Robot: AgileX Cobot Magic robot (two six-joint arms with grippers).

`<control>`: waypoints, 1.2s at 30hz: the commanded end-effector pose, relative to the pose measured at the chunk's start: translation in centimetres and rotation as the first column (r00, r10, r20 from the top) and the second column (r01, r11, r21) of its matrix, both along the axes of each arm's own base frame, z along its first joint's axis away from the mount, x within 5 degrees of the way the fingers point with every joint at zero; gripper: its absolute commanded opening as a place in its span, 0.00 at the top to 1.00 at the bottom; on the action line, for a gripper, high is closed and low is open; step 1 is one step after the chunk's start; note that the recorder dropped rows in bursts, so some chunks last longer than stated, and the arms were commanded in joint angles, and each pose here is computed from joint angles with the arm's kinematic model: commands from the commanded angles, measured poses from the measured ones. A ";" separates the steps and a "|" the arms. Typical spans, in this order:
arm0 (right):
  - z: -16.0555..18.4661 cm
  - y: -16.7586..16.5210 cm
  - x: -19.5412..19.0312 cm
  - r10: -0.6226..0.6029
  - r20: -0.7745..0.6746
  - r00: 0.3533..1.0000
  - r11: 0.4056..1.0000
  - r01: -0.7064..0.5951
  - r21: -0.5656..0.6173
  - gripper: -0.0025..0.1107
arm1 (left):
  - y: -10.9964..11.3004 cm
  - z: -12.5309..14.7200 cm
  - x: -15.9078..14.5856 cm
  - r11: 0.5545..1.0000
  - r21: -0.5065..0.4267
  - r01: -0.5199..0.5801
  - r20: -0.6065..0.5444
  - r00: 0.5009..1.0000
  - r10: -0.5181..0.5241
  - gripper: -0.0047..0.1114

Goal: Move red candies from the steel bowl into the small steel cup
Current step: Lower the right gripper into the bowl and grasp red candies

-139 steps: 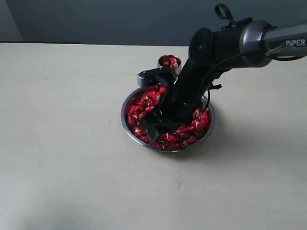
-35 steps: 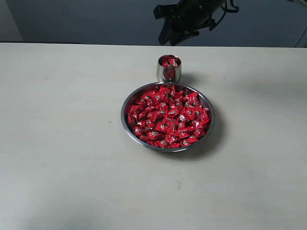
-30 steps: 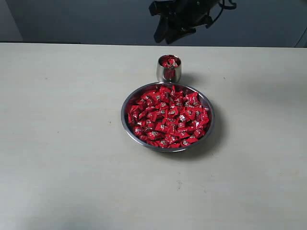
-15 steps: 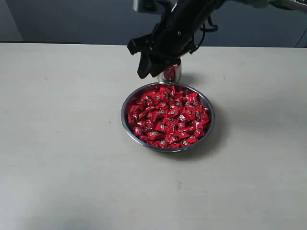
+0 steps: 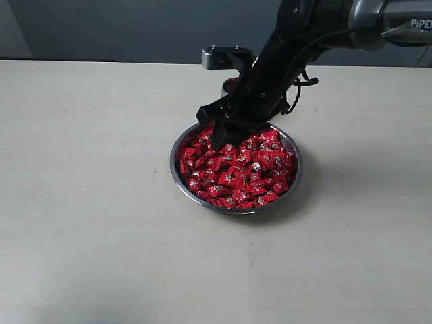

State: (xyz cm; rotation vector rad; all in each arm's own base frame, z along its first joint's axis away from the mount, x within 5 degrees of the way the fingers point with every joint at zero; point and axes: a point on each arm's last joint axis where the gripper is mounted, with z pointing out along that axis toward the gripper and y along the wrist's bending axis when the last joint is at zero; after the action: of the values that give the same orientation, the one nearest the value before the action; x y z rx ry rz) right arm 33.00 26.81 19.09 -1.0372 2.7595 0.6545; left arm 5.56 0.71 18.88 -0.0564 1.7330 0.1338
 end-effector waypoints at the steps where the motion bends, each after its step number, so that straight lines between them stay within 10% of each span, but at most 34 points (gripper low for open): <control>1: -1.9 0.2 0.3 0.001 -0.024 1.000 1.000 -0.002 -0.020 0.58 | 0.0 0.3 -0.1 1.000 0.001 -0.003 0.018 1.000 0.003 0.96; 21: -7.0 1.9 -0.4 0.045 -0.130 0.991 0.999 -0.048 -0.017 0.59 | 0.0 0.3 -0.1 1.000 0.001 -0.003 0.018 1.000 0.003 0.96; 27: -7.1 1.8 -0.4 0.042 -0.129 0.991 0.998 -0.046 -0.032 0.99 | 0.0 0.3 -0.1 1.000 0.001 -0.003 0.018 1.000 0.003 0.96; 36: -2.8 1.6 -0.5 0.043 -0.052 0.998 0.999 -0.042 0.022 0.98 | 0.0 0.3 -0.1 1.000 0.001 -0.003 0.018 1.000 0.003 0.96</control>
State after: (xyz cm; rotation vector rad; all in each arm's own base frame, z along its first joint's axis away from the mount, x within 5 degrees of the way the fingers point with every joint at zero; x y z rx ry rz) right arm 32.53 28.67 14.28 -1.0913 2.8235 0.7252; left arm 5.56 0.71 18.88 -0.0564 1.7330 0.1338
